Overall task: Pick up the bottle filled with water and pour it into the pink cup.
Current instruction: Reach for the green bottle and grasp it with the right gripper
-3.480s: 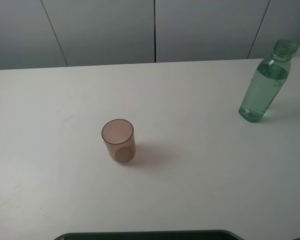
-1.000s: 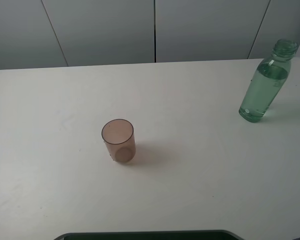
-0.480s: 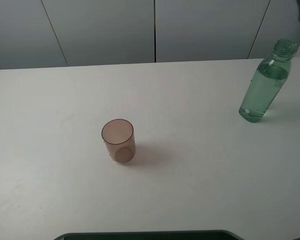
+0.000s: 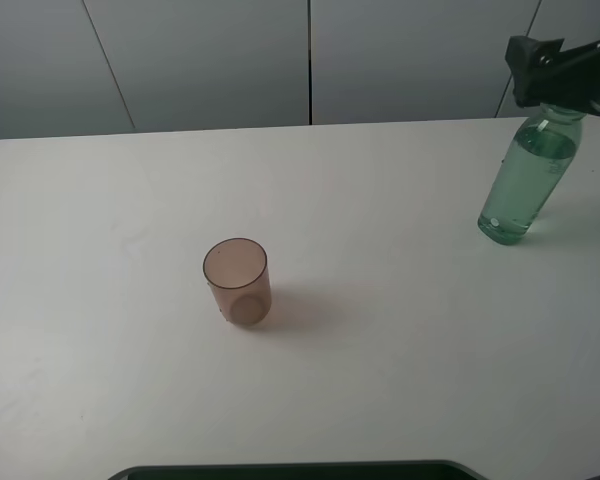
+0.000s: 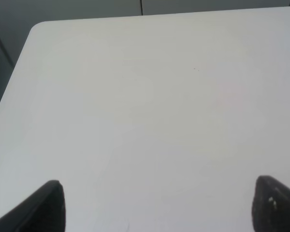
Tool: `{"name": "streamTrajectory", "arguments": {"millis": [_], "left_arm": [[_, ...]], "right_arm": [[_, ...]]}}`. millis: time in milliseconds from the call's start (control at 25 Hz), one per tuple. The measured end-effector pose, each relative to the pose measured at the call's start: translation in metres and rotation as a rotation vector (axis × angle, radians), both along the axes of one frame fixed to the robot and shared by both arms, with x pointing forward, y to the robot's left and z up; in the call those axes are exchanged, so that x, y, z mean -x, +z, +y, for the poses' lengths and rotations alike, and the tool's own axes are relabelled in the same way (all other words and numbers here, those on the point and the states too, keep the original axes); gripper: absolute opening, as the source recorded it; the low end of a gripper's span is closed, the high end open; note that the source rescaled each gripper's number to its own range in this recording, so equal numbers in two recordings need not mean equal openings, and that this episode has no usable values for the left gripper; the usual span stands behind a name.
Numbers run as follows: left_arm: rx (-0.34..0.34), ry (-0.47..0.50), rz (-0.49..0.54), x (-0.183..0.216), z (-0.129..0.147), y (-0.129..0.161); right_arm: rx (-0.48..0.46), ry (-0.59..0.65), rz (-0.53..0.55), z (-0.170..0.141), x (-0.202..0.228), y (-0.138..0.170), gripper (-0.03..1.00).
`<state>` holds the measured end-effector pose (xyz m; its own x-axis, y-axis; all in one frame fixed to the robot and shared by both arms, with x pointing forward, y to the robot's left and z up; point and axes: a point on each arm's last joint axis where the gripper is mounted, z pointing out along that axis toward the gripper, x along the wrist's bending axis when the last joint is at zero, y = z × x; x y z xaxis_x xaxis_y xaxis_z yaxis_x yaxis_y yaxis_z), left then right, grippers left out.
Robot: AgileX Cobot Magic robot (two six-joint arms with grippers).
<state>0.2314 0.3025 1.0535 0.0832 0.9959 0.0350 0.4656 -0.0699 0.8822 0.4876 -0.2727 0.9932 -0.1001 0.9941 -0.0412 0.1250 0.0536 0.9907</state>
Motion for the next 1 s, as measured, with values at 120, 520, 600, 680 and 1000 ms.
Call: {"name": "streamTrajectory", "arguments": {"millis": [120,520,600,680,1000], "left_arm": [[0.0,0.0,0.0,0.0,0.0,0.0],[0.002,0.001,0.0,0.0,0.0,0.0],[0.002,0.001,0.0,0.0,0.0,0.0],[0.002,0.001,0.0,0.0,0.0,0.0],[0.002,0.001,0.0,0.0,0.0,0.0]], "right_arm": [[0.001,-0.034,0.029,-0.003,-0.004,-0.009,1.0],[-0.015,-0.095,0.108,-0.007,-0.01,-0.028,1.0],[-0.031,-0.104,0.12,-0.007,-0.011,-0.031,1.0],[-0.055,-0.117,0.135,-0.008,-0.011,-0.035,1.0],[-0.078,-0.13,0.199,-0.008,-0.014,-0.052,1.0]]}}
